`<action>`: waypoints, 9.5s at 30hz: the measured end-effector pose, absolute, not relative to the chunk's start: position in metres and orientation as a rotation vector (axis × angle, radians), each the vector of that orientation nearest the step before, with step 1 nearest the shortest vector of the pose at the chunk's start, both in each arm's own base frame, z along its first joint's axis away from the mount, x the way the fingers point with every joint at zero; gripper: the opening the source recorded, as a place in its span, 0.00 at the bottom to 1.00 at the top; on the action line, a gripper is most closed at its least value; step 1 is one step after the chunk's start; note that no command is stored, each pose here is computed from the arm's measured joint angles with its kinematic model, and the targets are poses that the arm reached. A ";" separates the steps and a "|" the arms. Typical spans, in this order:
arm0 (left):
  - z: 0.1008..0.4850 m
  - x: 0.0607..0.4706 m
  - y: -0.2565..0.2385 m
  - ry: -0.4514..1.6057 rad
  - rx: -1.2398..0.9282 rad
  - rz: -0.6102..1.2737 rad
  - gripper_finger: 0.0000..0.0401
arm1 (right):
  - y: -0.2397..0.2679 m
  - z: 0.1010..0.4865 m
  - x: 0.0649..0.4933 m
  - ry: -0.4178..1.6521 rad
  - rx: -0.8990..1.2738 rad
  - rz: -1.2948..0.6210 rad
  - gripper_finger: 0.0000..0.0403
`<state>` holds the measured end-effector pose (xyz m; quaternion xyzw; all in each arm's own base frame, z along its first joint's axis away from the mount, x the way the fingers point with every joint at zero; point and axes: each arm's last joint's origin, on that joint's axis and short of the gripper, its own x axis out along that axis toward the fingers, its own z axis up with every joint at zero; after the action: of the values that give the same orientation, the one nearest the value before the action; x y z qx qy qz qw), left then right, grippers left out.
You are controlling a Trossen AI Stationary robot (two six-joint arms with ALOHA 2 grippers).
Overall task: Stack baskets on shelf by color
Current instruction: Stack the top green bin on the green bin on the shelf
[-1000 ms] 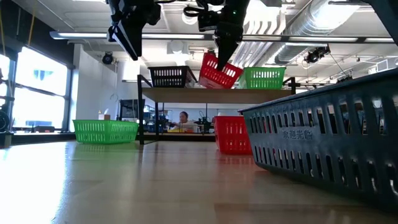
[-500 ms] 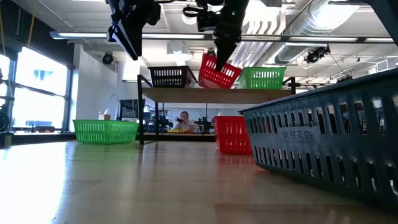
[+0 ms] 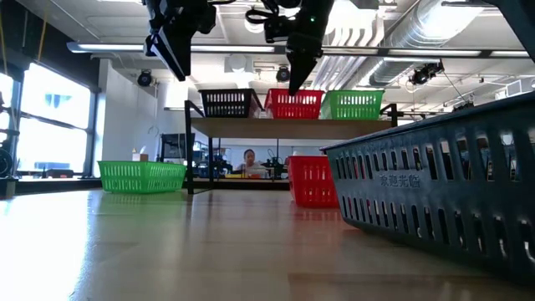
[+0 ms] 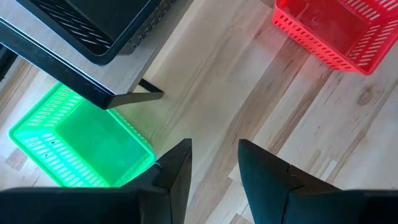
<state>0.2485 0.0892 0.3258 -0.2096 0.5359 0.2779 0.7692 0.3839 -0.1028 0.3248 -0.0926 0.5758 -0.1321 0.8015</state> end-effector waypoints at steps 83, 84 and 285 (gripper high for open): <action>0.190 0.197 0.021 1.427 0.429 0.514 0.30 | -0.109 0.438 0.310 1.132 -0.087 -0.359 0.21; 0.187 0.199 0.022 1.444 0.436 0.523 0.30 | -0.109 0.438 0.310 1.132 -0.088 -0.359 0.21; 0.299 0.278 -0.068 1.231 1.068 0.626 0.49 | -0.046 0.363 0.429 0.389 0.804 -0.741 0.00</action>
<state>0.2775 -0.0684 0.2992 0.4689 0.5404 0.2746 0.6424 0.4290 -0.0457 0.3632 0.3797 0.1836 -0.3500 0.8364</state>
